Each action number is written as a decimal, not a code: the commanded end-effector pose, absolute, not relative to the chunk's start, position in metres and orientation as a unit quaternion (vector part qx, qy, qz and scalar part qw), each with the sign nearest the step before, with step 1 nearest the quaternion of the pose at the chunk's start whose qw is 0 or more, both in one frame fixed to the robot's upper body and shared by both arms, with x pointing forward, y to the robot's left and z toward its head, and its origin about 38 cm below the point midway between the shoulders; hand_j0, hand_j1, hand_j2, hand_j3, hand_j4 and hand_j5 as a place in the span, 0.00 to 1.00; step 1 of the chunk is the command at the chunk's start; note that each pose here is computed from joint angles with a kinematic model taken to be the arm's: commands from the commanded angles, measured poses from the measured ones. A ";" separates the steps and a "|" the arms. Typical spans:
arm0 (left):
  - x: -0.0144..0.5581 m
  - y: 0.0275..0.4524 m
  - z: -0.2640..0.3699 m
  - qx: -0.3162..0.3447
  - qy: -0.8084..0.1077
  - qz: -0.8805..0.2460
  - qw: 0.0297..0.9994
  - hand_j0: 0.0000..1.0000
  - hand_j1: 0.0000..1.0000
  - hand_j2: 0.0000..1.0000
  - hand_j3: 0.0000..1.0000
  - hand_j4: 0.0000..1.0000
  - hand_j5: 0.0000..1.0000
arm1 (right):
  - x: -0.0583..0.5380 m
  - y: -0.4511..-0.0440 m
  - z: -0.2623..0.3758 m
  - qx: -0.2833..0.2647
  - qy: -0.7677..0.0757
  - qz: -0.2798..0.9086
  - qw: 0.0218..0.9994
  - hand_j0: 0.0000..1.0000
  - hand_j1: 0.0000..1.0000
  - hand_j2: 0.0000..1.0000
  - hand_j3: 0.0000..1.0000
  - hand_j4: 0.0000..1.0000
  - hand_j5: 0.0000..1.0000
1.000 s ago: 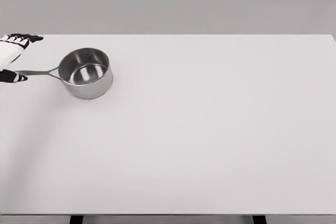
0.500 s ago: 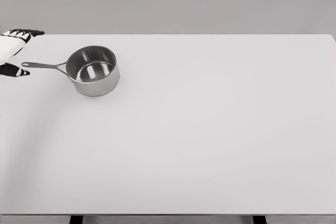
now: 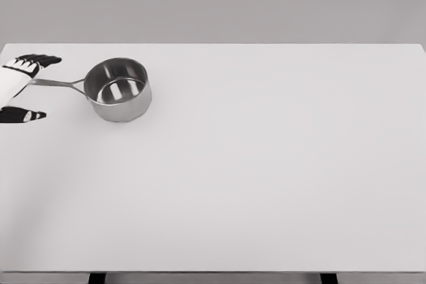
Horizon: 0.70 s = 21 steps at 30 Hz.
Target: Rotate pot handle
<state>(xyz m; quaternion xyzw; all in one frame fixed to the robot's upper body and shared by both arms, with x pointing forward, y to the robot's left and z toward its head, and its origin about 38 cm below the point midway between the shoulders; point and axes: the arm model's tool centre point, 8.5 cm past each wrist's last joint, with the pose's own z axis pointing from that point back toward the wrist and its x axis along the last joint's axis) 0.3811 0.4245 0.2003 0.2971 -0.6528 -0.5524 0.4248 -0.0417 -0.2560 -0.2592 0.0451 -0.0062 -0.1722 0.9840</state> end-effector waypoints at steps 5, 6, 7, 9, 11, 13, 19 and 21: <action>0.329 0.408 0.294 0.306 -0.757 -0.487 0.311 1.00 1.00 1.00 1.00 1.00 1.00 | -0.042 -0.256 -0.259 0.045 -0.006 -0.172 0.984 1.00 1.00 1.00 1.00 1.00 1.00; 0.323 0.401 0.290 0.298 -0.756 -0.494 0.310 1.00 1.00 1.00 1.00 1.00 1.00 | -0.042 -0.256 -0.259 0.045 -0.006 -0.172 0.984 1.00 1.00 1.00 1.00 1.00 1.00; 0.321 0.401 0.283 0.292 -0.754 -0.496 0.317 1.00 1.00 1.00 1.00 1.00 1.00 | -0.042 -0.256 -0.259 0.045 -0.006 -0.172 0.984 1.00 1.00 1.00 1.00 1.00 1.00; 0.321 0.389 0.262 0.267 -0.759 -0.492 0.334 1.00 1.00 1.00 1.00 1.00 1.00 | -0.042 -0.256 -0.259 0.045 -0.006 -0.172 0.984 1.00 1.00 1.00 1.00 1.00 1.00; 0.324 0.344 0.221 0.189 -0.765 -0.507 0.349 1.00 1.00 1.00 1.00 1.00 1.00 | -0.042 -0.256 -0.259 0.045 -0.006 -0.172 0.984 1.00 1.00 1.00 1.00 1.00 1.00; 0.323 0.314 0.198 0.140 -0.772 -0.508 0.356 1.00 1.00 1.00 1.00 1.00 1.00 | -0.042 -0.256 -0.259 0.045 -0.006 -0.172 0.984 1.00 1.00 1.00 1.00 1.00 1.00; 0.309 0.310 0.173 0.123 -0.765 -0.501 0.386 1.00 1.00 1.00 1.00 1.00 1.00 | -0.042 -0.256 -0.259 0.045 -0.006 -0.172 0.984 1.00 1.00 1.00 1.00 1.00 1.00; 0.309 0.311 0.174 0.125 -0.765 -0.501 0.386 1.00 1.00 1.00 1.00 1.00 1.00 | -0.042 -0.256 -0.259 0.045 -0.006 -0.172 0.984 1.00 1.00 1.00 1.00 1.00 1.00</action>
